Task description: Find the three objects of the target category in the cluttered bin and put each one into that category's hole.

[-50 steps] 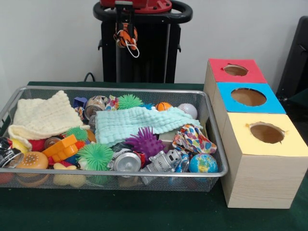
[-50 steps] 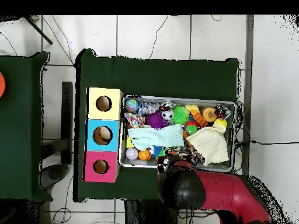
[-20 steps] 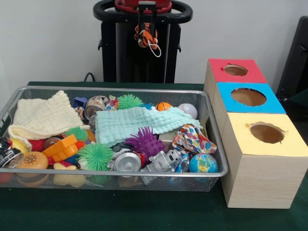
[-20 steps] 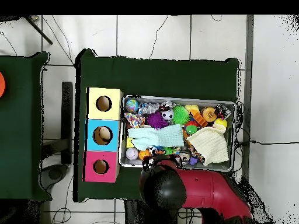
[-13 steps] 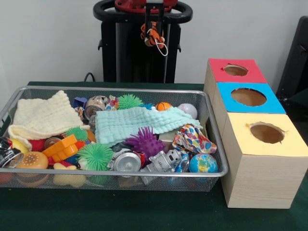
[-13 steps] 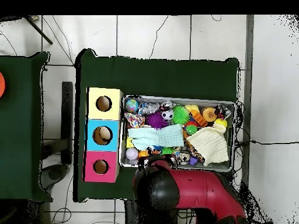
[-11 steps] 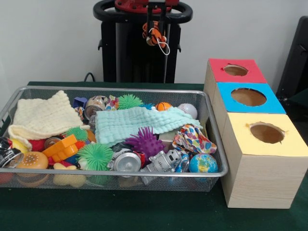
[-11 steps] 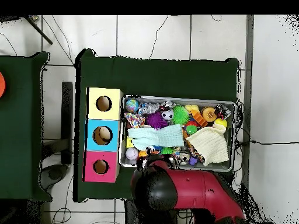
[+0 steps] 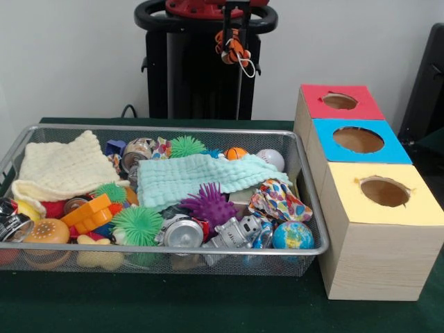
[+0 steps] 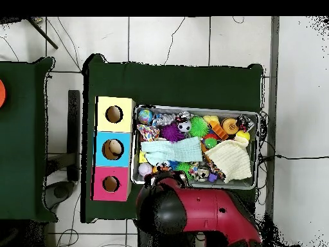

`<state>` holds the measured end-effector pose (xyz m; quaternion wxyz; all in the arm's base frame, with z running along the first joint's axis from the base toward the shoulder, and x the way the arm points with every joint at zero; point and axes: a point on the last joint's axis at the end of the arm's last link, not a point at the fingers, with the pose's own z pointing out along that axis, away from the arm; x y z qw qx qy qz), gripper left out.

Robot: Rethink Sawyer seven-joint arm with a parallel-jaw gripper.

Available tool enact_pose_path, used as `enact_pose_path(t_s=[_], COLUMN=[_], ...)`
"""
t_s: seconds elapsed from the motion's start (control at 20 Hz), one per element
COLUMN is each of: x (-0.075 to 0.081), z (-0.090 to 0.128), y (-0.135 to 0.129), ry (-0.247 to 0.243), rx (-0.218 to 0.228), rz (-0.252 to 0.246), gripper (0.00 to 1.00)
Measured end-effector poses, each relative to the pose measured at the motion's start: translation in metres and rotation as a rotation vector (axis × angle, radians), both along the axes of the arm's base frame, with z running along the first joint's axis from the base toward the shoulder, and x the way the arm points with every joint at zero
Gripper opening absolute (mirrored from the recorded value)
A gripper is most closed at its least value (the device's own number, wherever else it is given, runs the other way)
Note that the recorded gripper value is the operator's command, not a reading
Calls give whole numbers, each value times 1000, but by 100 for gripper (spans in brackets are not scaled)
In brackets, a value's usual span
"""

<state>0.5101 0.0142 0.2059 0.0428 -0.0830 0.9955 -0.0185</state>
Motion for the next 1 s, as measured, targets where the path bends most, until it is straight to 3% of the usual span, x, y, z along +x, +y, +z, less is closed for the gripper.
enact_pose_path(t_s=[1.0], x=[-14], z=[0], y=[46], ry=[23], rx=[2], rz=[25], gripper=[0])
